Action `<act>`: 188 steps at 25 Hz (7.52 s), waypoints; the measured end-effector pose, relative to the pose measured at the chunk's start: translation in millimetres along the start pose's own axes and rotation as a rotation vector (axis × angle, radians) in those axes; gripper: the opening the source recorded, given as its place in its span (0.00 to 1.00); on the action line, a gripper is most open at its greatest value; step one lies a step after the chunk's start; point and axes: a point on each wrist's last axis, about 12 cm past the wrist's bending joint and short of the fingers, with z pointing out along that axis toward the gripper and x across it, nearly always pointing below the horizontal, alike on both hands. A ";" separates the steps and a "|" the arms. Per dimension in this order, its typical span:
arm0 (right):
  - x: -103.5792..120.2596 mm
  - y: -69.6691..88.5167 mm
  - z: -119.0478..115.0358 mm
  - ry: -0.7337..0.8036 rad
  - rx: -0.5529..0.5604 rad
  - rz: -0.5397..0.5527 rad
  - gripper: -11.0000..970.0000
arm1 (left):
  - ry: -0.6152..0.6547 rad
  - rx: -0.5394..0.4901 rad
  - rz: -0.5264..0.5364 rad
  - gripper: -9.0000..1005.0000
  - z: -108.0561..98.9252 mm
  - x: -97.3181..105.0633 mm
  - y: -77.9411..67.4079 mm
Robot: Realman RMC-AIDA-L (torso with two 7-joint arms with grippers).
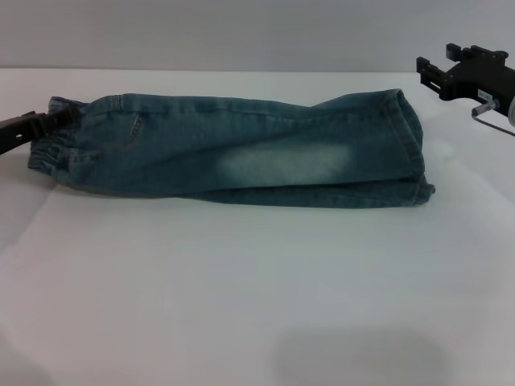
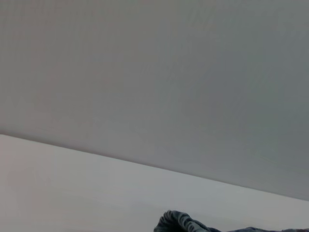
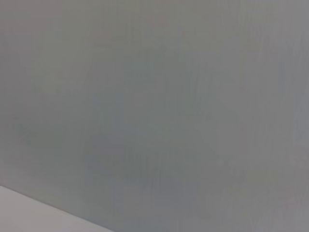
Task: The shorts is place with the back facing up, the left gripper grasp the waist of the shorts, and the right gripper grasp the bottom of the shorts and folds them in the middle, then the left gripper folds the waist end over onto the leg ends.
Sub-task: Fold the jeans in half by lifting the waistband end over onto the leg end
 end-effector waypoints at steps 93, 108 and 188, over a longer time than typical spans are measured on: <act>-1.3 8.2 -4.2 -0.057 -0.067 0.027 0.55 | -0.248 0.067 0.027 0.63 2.4 -17.9 -14.9; -12.8 19.3 1.0 -0.104 -0.133 0.028 0.55 | -0.176 0.019 0.207 0.82 -34.7 37.5 13.5; -11.3 24.2 -2.9 -0.129 -0.173 0.059 0.55 | -0.043 0.000 0.401 0.37 1.2 65.7 -10.1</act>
